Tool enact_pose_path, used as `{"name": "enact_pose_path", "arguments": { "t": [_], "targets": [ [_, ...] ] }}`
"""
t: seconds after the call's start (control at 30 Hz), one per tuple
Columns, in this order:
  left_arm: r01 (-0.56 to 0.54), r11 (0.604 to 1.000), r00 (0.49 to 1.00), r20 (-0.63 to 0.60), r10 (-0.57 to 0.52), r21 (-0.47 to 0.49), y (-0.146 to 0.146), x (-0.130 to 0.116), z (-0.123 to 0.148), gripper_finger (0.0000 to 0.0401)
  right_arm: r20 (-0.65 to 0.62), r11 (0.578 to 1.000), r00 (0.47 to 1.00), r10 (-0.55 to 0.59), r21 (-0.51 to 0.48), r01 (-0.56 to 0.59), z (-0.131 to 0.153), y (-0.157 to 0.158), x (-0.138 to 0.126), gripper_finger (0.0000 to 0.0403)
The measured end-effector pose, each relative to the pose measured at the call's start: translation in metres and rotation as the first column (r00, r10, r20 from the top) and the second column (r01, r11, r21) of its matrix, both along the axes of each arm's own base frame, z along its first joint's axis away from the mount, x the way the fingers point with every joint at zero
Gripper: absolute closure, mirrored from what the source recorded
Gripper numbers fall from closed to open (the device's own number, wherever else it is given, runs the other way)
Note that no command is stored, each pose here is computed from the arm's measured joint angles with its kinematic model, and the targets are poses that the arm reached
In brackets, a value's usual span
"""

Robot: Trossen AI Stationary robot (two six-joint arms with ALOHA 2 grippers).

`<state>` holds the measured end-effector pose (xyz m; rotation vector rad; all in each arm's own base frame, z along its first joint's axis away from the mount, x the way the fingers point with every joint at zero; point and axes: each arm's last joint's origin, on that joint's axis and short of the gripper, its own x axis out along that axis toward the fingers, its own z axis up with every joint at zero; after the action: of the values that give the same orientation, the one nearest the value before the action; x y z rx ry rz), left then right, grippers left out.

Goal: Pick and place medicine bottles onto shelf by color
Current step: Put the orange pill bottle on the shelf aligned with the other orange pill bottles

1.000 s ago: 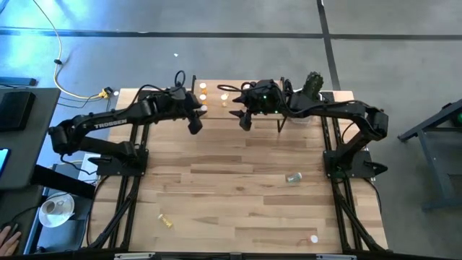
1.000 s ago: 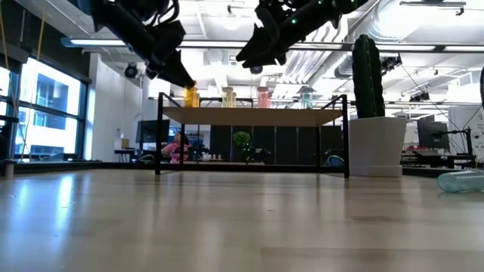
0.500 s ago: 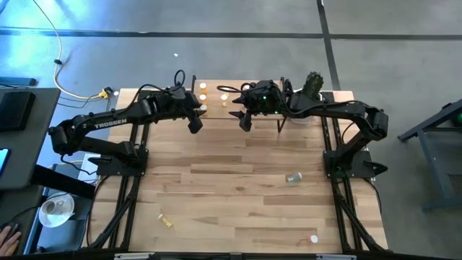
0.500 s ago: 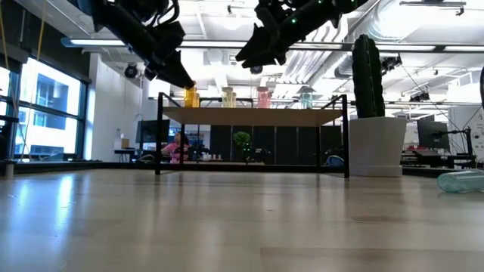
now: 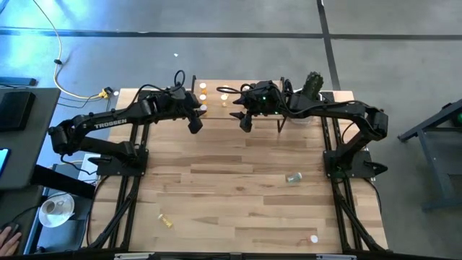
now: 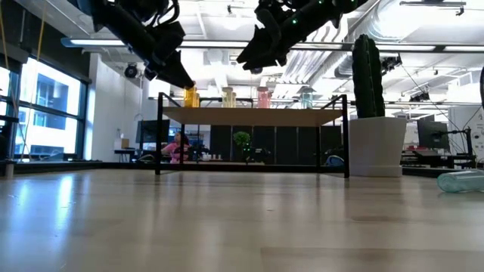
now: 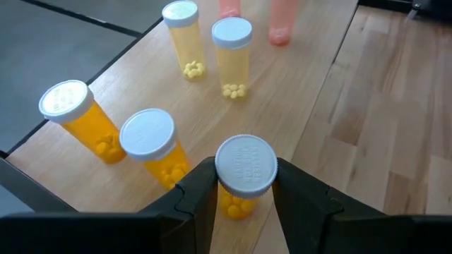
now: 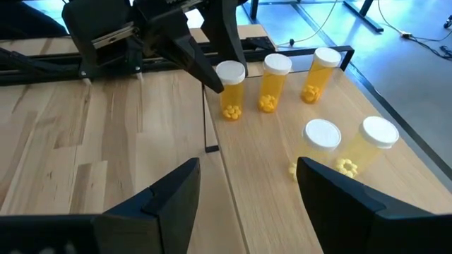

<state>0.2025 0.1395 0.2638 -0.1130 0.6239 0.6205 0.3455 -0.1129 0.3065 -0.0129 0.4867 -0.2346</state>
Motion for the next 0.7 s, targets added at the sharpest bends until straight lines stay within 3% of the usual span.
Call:
{"name": "enact_pose_path", "arguments": {
  "t": [0.7],
  "targets": [
    [0.006, 1.000, 1.000, -0.018, -0.006, 0.011, 0.0002, -0.0002, -0.0014, 0.0283, 0.000, 1.000, 1.000, 0.000, 0.000, 0.000, 0.0000, 0.0000, 0.0000, 0.0175]
  ]
}}
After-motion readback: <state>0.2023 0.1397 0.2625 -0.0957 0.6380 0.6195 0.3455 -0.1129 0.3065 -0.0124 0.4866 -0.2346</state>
